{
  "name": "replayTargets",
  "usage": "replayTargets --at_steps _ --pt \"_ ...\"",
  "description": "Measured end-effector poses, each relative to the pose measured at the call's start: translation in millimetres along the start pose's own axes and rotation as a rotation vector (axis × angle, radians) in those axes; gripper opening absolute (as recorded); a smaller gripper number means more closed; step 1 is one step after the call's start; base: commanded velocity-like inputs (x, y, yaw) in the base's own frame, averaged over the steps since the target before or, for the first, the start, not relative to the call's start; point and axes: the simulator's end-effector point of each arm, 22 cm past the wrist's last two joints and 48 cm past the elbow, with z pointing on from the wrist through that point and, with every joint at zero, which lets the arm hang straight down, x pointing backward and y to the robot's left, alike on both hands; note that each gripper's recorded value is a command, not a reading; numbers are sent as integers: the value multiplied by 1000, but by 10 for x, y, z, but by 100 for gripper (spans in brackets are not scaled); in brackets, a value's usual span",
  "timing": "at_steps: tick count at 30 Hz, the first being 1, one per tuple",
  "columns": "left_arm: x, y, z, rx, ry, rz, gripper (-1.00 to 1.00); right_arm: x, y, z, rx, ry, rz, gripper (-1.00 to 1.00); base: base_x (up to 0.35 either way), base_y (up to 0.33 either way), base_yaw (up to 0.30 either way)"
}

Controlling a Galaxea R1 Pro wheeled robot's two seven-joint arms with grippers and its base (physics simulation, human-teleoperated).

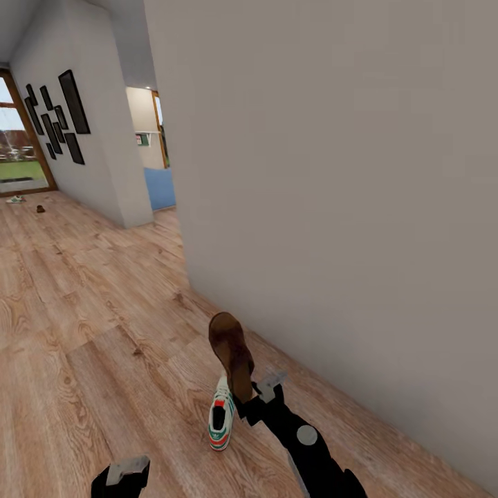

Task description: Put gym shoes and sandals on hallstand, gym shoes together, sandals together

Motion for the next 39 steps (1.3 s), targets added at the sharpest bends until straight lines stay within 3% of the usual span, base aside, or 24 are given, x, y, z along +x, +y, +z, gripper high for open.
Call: replayTargets --at_steps 6,11,15,32,39 --pt "-158 -80 112 20 23 -6 100 -538 130 -57 -45 -79 -22 -100 0 0 0" --pt "-395 -295 200 44 4 -22 100 -899 536 -139 -135 -102 -66 -100 0 0 0" --pt "-464 -365 214 44 -11 -31 100 -947 741 -160 -174 -100 -93 -100 2 0 0" --pt "-437 -473 189 52 -13 -40 100 -974 758 -179 -177 -105 -103 -100 219 -144 -2" --pt "-436 -512 183 56 -17 -43 100 -978 763 -177 -178 -106 -102 -100 94 -61 -203"
